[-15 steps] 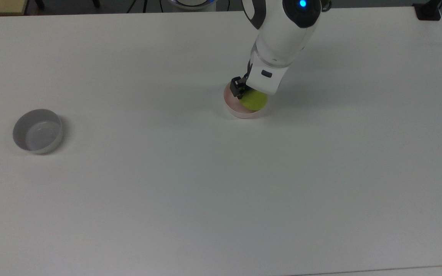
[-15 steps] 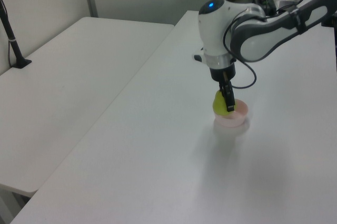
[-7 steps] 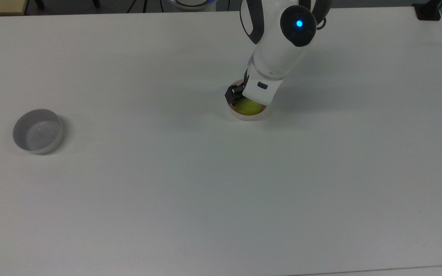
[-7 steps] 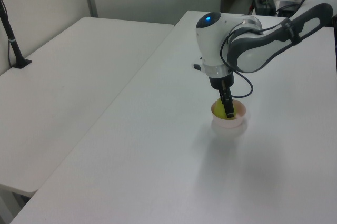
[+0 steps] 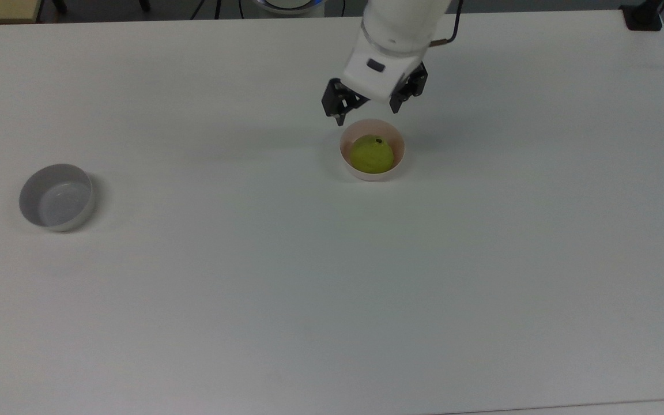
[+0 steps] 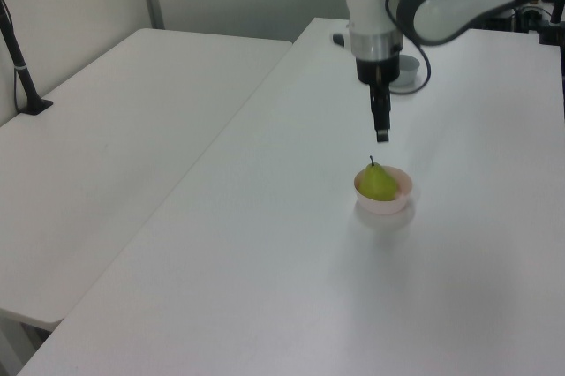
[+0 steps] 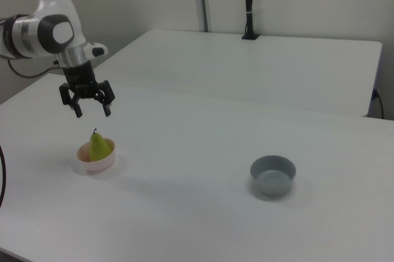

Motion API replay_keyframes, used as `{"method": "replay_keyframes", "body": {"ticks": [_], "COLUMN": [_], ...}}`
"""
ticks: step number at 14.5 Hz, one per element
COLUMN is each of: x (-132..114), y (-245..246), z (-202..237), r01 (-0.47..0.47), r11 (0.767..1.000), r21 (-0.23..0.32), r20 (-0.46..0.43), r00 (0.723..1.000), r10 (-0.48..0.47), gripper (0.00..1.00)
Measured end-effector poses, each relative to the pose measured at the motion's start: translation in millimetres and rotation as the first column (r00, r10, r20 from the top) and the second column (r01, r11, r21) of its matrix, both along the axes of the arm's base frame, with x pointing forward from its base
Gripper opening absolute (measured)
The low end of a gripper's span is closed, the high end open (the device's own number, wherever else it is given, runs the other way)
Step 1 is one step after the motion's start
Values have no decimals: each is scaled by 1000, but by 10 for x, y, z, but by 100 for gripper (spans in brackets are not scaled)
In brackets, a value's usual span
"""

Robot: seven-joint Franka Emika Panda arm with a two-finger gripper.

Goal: Place the pear in the bowl

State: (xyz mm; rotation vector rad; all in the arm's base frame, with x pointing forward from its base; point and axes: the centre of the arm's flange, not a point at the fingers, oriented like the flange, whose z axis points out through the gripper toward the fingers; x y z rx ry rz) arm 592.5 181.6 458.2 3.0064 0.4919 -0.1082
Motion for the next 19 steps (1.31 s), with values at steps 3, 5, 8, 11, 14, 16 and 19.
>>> {"method": "replay_keyframes", "body": {"ticks": [3,5,8,11,14,16,19], "x": [28,-7,-26,-52,-61,-65,-80], "y": [-473,-931,-1809,-2332,-2415,-2455,-2564], "z": [529,860,1081,1114,1116,1125,1148], "r01": [104,178,317,397,412,425,442], "r11": [994,983,946,915,908,902,894], "r21": [34,46,59,67,72,73,75], "r20": [40,36,42,46,45,47,51], "r00": [994,983,946,915,908,902,894], "r10": [-106,-179,-320,-401,-416,-428,-446], "gripper": [100,100,100,100,100,100,100]}}
